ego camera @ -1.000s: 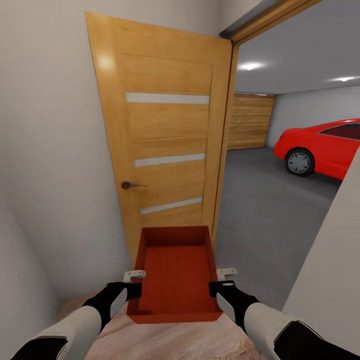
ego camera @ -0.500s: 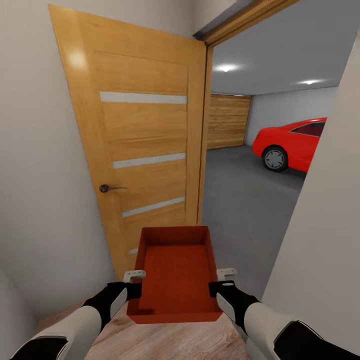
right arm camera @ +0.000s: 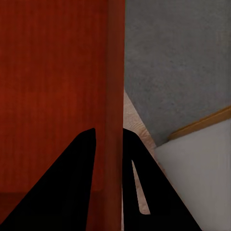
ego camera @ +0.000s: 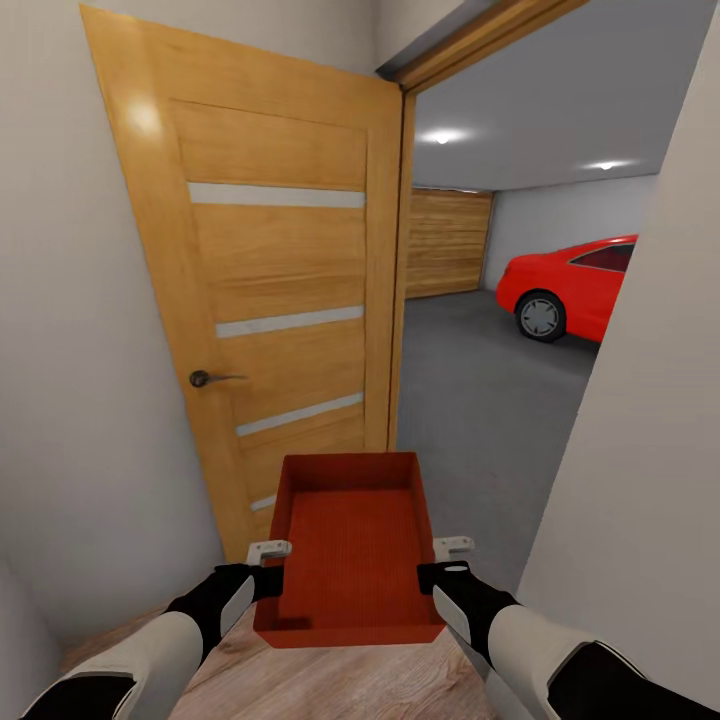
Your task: Move the two storage containers from the living room to the garage. In the garage, place one container on the floor and stack the other container on top of it (either order is fine).
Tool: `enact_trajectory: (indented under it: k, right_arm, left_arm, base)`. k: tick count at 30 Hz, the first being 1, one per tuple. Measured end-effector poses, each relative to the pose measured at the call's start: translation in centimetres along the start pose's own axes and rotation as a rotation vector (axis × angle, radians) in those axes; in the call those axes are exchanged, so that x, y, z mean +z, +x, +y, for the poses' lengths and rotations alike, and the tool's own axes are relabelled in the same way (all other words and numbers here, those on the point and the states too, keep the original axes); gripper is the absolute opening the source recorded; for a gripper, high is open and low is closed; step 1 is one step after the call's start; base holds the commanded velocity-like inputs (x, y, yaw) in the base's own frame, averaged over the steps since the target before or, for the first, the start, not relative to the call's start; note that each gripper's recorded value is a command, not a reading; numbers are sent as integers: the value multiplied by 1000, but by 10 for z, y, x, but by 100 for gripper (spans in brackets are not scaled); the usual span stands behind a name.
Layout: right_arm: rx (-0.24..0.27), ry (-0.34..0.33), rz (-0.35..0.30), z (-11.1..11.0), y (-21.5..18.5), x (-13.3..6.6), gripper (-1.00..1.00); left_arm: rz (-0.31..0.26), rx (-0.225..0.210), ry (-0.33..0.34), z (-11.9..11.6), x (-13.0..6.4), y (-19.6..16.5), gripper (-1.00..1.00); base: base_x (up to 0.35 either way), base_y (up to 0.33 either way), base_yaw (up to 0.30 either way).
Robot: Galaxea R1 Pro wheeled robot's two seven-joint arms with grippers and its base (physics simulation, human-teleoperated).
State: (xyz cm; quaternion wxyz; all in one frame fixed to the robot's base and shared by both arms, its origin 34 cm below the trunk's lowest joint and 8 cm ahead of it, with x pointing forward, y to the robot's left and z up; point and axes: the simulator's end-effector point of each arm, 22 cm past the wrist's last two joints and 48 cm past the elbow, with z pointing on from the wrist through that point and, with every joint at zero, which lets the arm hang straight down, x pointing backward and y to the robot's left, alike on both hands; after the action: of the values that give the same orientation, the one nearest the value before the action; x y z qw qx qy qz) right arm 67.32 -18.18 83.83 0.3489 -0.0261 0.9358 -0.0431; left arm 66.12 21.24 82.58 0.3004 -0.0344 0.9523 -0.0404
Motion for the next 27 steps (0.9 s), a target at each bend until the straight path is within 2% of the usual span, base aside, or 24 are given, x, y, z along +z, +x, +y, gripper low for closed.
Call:
enact_trajectory:
  k: [27]
  right_arm:
    - [0, 0, -1, 0, 0, 0, -100]
  left_arm:
    - [-1, 0, 0, 0, 0, 0, -100]
  base:
    - [0, 0, -2]
